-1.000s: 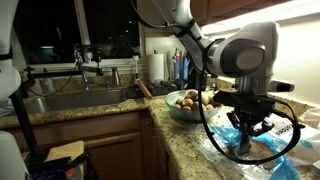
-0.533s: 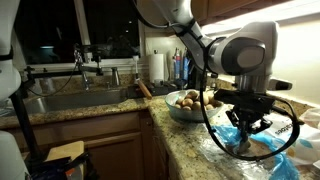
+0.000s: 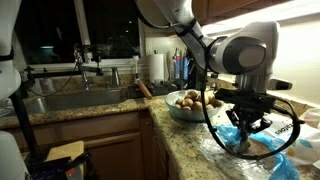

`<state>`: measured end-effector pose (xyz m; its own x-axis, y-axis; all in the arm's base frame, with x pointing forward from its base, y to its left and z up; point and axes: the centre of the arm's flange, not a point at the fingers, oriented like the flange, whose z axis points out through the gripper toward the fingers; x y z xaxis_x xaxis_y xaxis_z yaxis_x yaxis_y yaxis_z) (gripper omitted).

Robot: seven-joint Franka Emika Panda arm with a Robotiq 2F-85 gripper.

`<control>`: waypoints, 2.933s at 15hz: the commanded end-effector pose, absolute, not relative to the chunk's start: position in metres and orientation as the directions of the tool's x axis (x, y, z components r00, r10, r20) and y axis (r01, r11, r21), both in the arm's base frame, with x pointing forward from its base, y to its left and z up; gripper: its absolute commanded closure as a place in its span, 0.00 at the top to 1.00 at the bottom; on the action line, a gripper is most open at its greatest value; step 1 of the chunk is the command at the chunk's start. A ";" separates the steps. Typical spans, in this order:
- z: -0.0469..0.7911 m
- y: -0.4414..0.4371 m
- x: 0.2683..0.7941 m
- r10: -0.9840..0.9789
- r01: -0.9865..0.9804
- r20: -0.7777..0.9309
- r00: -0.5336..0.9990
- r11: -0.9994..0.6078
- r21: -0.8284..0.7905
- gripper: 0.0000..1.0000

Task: Pick the potato from the plastic bag and put it in the glass bowl

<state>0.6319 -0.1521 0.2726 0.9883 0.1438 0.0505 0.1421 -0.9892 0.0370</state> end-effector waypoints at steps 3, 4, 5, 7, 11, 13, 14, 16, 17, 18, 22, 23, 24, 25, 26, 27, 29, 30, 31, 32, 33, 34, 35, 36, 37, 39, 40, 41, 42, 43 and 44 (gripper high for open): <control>0.271 -0.153 0.635 0.154 0.154 0.034 0.987 -0.988 0.006 0.07; 0.270 -0.152 0.635 0.156 0.156 0.032 0.987 -0.988 0.005 0.07; 0.270 -0.152 0.635 0.157 0.157 0.031 0.987 -0.988 0.004 0.07; 0.270 -0.151 0.635 0.158 0.158 0.030 0.987 -0.987 0.003 0.07; 0.269 -0.152 0.635 0.156 0.157 0.022 0.987 -0.988 -0.002 0.31; 0.271 -0.153 0.636 0.154 0.154 0.021 0.988 -0.988 -0.003 0.43; 0.271 -0.154 0.635 0.154 0.154 0.020 0.988 -0.988 -0.003 0.50; 0.270 -0.154 0.635 0.154 0.154 0.018 0.988 -0.988 -0.005 0.63; 0.270 -0.155 0.635 0.153 0.154 0.017 0.988 -0.988 -0.005 0.69; 0.270 -0.155 0.635 0.153 0.153 0.016 0.988 -0.988 -0.006 0.76; 0.266 -0.154 0.634 0.155 0.155 0.007 0.988 -0.988 -0.009 0.98; 0.265 -0.154 0.634 0.155 0.155 0.004 0.988 -0.988 -0.010 1.00; 0.264 -0.155 0.634 0.155 0.155 0.001 0.988 -0.988 -0.011 1.00; 0.263 -0.155 0.635 0.155 0.155 -0.002 0.988 -0.988 -0.012 1.00; 0.261 -0.154 0.635 0.155 0.155 -0.005 0.988 -0.988 -0.012 1.00; 0.260 -0.154 0.635 0.156 0.156 -0.007 0.988 -0.988 -0.013 1.00; 0.257 -0.156 0.635 0.156 0.156 -0.012 0.988 -0.988 -0.009 1.00; 0.256 -0.158 0.635 0.153 0.153 -0.014 0.988 -0.988 -0.007 1.00; 0.256 -0.161 0.635 0.149 0.148 -0.015 0.989 -0.989 -0.003 1.00; 0.256 -0.164 0.634 0.145 0.145 -0.015 0.989 -0.989 0.000 1.00; 0.257 -0.167 0.634 0.141 0.141 -0.015 0.990 -0.990 0.007 1.00; 0.258 -0.170 0.633 0.137 0.137 -0.014 0.990 -0.990 0.012 1.00; 0.259 -0.174 0.633 0.133 0.133 -0.013 0.991 -0.991 0.018 1.00; 0.260 -0.179 0.632 0.128 0.128 -0.010 0.992 -0.991 0.027 1.00; 0.260 -0.182 0.632 0.123 0.123 -0.008 0.992 -0.992 0.034 1.00; 0.260 -0.188 0.632 0.115 0.115 -0.009 0.993 -0.992 0.042 1.00; 0.260 -0.189 0.631 0.112 0.113 -0.010 0.994 -0.993 0.042 1.00; 0.259 -0.189 0.631 0.111 0.111 -0.010 0.994 -0.993 0.038 1.00; 0.259 -0.189 0.631 0.110 0.111 -0.011 0.994 -0.993 0.035 1.00; 0.258 -0.188 0.632 0.111 0.111 -0.011 0.994 -0.993 0.032 1.00; 0.258 -0.187 0.632 0.111 0.112 -0.010 0.994 -0.993 0.031 1.00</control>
<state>0.6279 -0.1828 0.2607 0.9942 0.1073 0.0035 0.1071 -0.9936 0.0350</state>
